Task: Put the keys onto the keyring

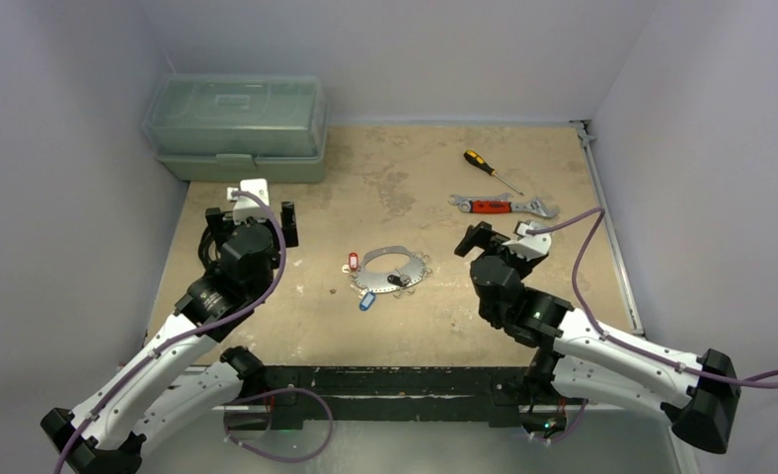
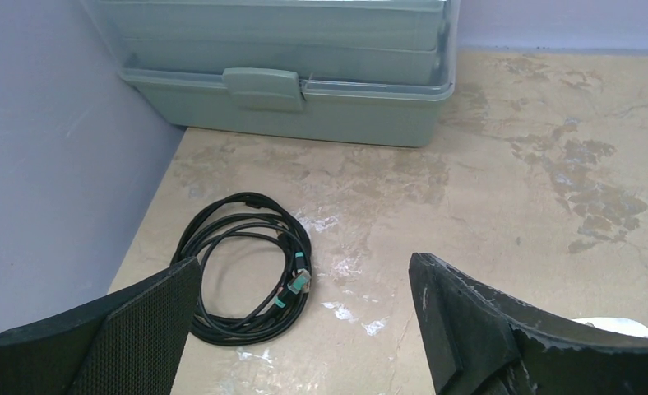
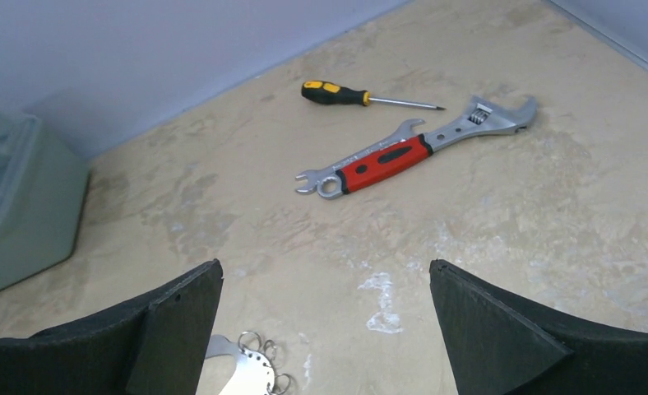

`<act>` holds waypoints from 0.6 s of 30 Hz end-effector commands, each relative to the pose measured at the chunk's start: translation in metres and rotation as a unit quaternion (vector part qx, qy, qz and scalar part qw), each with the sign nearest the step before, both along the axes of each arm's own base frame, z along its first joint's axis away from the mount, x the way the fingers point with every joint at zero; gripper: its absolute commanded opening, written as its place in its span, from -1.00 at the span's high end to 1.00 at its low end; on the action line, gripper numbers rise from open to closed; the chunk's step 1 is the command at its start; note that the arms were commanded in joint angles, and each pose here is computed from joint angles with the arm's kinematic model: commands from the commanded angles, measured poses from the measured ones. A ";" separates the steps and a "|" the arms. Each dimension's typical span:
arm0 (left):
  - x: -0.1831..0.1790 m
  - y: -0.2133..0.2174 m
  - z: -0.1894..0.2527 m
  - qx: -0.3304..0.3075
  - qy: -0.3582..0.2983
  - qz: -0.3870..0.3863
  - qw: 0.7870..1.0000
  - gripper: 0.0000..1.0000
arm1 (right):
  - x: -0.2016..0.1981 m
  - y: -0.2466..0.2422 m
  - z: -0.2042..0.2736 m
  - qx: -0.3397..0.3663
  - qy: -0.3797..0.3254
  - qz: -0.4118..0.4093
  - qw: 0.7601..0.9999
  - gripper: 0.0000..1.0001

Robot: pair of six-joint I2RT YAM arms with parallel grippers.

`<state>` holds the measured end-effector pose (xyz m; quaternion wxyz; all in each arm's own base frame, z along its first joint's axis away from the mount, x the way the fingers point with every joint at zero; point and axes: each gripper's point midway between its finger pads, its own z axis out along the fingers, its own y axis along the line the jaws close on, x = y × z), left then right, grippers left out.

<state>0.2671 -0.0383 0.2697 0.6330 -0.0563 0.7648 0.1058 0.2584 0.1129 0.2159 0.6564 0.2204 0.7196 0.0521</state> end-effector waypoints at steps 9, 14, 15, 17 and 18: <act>0.001 -0.003 0.018 -0.019 -0.023 -0.015 0.999 -0.86 | 0.008 0.004 0.001 -0.053 0.023 -0.019 0.998 -0.98; -0.001 -0.004 0.018 -0.021 -0.027 -0.024 0.999 -0.89 | 0.009 0.071 -0.001 -0.097 0.012 0.191 0.977 -0.98; -0.001 -0.005 0.018 -0.021 -0.029 -0.027 0.999 -0.90 | 0.008 0.083 0.007 -0.090 -0.015 0.226 0.970 -0.98; -0.002 -0.005 0.019 -0.022 -0.032 -0.032 0.999 -0.90 | -0.001 0.102 0.011 -0.069 -0.032 0.284 0.956 -0.98; -0.002 -0.005 0.019 -0.023 -0.033 -0.032 0.999 -0.90 | -0.003 0.106 0.014 -0.063 -0.038 0.297 0.952 -0.98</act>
